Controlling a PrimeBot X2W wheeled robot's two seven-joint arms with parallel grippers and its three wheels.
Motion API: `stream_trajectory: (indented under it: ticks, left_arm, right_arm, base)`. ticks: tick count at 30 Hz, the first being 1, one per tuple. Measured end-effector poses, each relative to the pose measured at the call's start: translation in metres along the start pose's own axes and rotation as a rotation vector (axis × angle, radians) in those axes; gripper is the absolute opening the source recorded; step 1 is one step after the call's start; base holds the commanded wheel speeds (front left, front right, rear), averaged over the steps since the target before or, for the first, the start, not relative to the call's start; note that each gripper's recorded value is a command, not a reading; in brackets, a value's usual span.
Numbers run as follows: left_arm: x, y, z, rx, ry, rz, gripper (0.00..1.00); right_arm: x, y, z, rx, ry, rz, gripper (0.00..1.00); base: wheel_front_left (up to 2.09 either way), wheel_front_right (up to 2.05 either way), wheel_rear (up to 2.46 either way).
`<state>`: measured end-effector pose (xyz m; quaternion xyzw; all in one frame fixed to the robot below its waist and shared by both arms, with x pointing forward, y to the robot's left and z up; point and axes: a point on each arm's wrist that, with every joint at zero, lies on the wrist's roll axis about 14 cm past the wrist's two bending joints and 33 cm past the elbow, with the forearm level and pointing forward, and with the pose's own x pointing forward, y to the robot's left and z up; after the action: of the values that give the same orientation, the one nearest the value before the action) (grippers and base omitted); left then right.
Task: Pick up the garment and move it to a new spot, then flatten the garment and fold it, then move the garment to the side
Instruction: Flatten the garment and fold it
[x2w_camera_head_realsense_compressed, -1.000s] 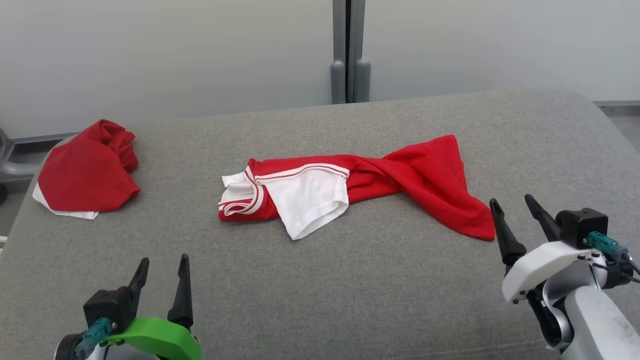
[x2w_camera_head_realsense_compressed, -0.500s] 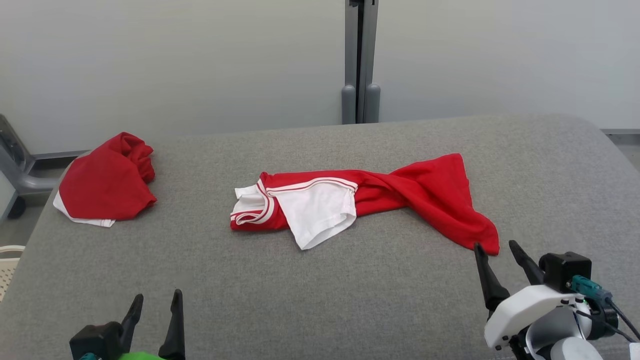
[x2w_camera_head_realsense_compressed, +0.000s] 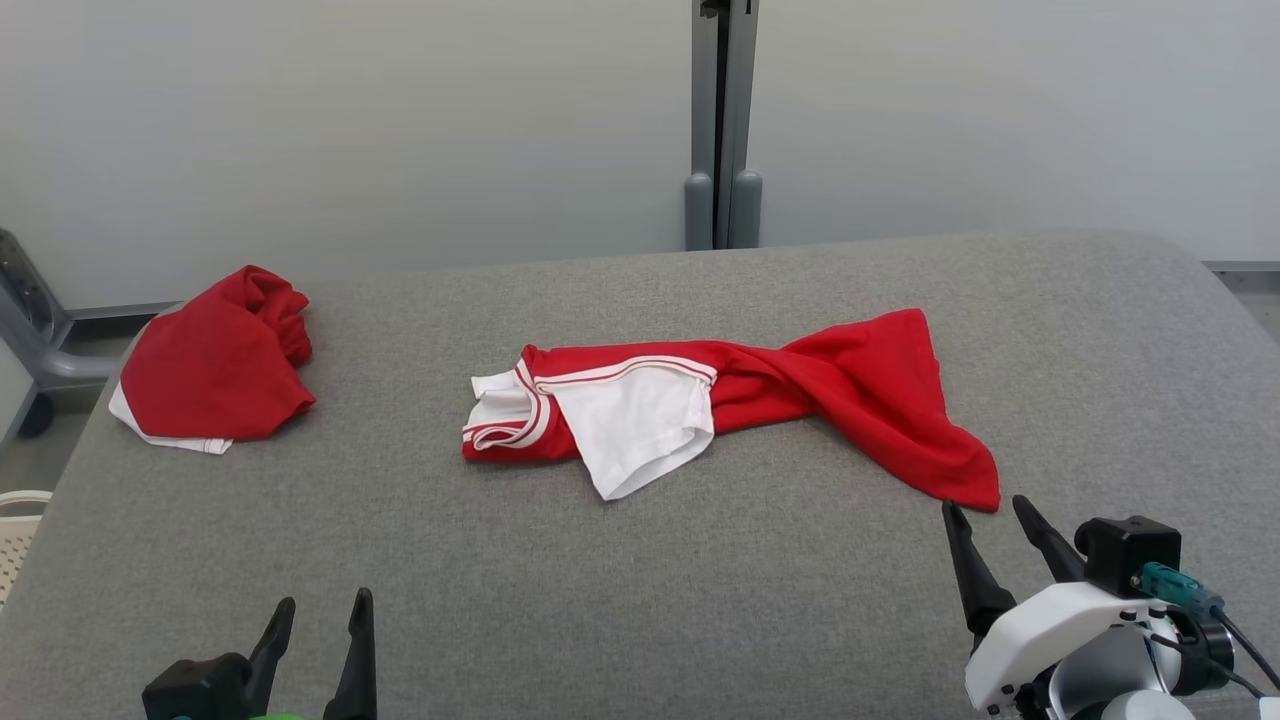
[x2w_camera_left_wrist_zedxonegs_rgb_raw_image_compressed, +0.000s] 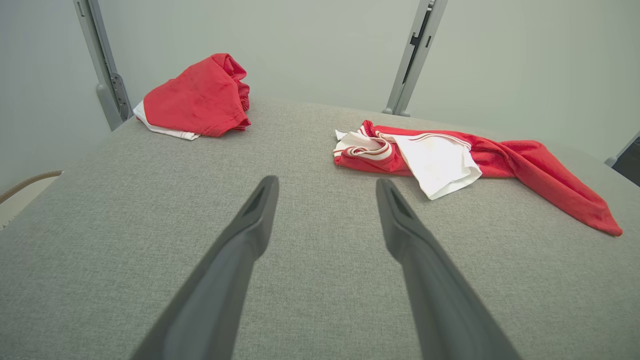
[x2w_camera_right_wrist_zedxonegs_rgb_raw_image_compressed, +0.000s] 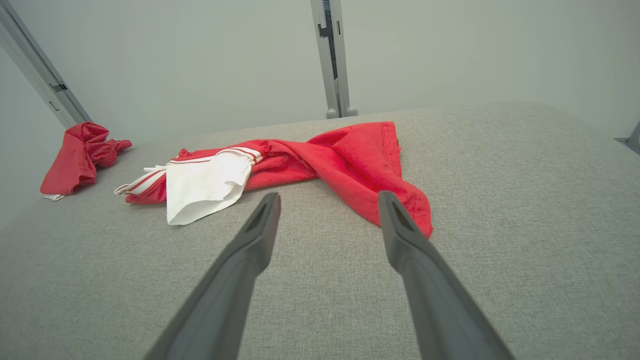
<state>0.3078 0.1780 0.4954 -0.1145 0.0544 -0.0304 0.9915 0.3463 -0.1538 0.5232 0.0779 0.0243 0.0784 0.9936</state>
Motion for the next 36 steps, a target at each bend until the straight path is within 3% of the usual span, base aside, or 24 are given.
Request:
stream_trajectory:
  ticks: [11,15,20,36]
  left_arm:
    - [0.001,-0.006,-0.004,0.0,0.019,-0.014,1.0]
    - [0.01,-0.023,-0.009,-0.066,0.041,-0.047,1.0]
    - [0.032,-0.055,-0.033,-0.16,0.16,-0.091,1.0]
    - [0.12,-0.115,-0.08,-0.255,0.395,-0.162,1.0]
  right_arm:
    - [0.002,-0.005,-0.002,0.009,0.006,-0.019,1.0]
    - [0.001,-0.019,-0.009,0.021,0.026,-0.061,1.0]
    - [0.004,-0.03,-0.022,0.051,0.058,-0.093,1.0]
    - [0.03,-0.051,-0.035,0.06,0.08,-0.147,1.0]
  base:
    - [0.0,0.0,0.0]
    - [0.0,0.0,0.0]
    - [0.0,0.0,0.0]
    - [0.0,0.0,0.0]
